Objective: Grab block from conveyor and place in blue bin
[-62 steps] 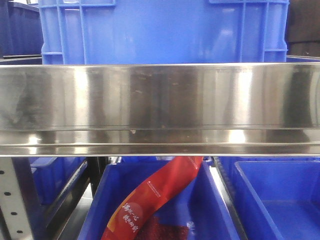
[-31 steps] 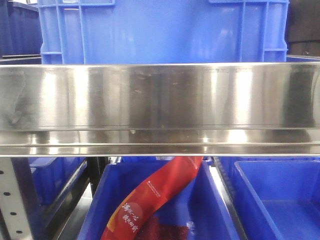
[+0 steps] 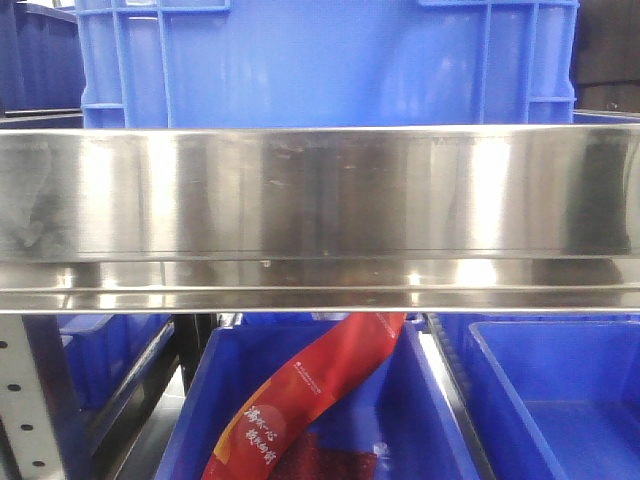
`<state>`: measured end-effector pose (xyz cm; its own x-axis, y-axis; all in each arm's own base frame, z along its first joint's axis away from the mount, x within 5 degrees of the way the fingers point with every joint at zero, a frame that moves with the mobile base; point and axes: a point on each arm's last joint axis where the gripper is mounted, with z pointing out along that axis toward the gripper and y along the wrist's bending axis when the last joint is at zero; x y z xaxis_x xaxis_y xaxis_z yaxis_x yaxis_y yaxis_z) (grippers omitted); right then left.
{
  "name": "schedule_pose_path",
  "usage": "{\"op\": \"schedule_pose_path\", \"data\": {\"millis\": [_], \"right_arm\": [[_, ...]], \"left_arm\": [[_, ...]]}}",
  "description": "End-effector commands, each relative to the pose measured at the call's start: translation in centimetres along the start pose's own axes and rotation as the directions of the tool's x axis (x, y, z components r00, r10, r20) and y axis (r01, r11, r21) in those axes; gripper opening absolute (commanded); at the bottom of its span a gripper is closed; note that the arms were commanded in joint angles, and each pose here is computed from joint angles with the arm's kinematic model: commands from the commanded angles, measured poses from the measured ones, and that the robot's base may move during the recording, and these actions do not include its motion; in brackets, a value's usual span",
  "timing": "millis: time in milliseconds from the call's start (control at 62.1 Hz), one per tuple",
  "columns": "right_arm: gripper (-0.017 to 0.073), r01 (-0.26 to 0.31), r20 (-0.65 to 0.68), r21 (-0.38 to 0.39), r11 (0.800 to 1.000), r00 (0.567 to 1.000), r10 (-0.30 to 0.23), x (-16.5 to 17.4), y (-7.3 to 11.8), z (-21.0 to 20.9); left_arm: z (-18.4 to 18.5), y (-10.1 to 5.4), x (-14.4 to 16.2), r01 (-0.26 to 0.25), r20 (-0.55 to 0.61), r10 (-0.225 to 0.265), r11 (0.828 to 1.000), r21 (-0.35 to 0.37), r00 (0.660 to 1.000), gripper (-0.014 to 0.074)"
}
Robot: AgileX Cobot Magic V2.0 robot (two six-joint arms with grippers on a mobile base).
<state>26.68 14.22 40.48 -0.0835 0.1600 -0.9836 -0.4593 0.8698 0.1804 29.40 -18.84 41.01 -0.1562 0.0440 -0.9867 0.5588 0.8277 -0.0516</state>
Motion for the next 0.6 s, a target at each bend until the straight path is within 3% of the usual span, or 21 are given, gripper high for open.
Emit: {"op": "schedule_pose_path", "data": {"millis": [0, 113, 241, 579], "right_arm": [[0.0315, 0.018, -0.071, 0.011, 1.0, 0.997, -0.017, -0.11, -0.1, 0.4], [0.0391, 0.018, -0.097, 0.014, 1.0, 0.995, -0.017, 0.01, -0.11, 0.77], [0.0457, 0.018, -0.104, 0.016, 1.0, 0.994, -0.016, 0.11, -0.15, 0.82], [0.0459, 0.018, -0.099, 0.015, 1.0, 0.995, -0.016, -0.12, -0.1, 0.57]], "left_arm": [[-0.03, -0.19, -0.5, 0.003, 0.024, -0.003, 1.0, 0.004, 1.0, 0.0045], [-0.03, -0.23, -0.39, 0.008, 0.012, -0.008, 1.0, 0.008, 1.0, 0.0281], [-0.03, -0.24, -0.36, 0.008, 0.008, -0.008, 1.0, 0.009, 1.0, 0.0436], [-0.03, -0.21, -0.45, 0.008, 0.018, -0.008, 1.0, 0.006, 1.0, 0.0414]]}}
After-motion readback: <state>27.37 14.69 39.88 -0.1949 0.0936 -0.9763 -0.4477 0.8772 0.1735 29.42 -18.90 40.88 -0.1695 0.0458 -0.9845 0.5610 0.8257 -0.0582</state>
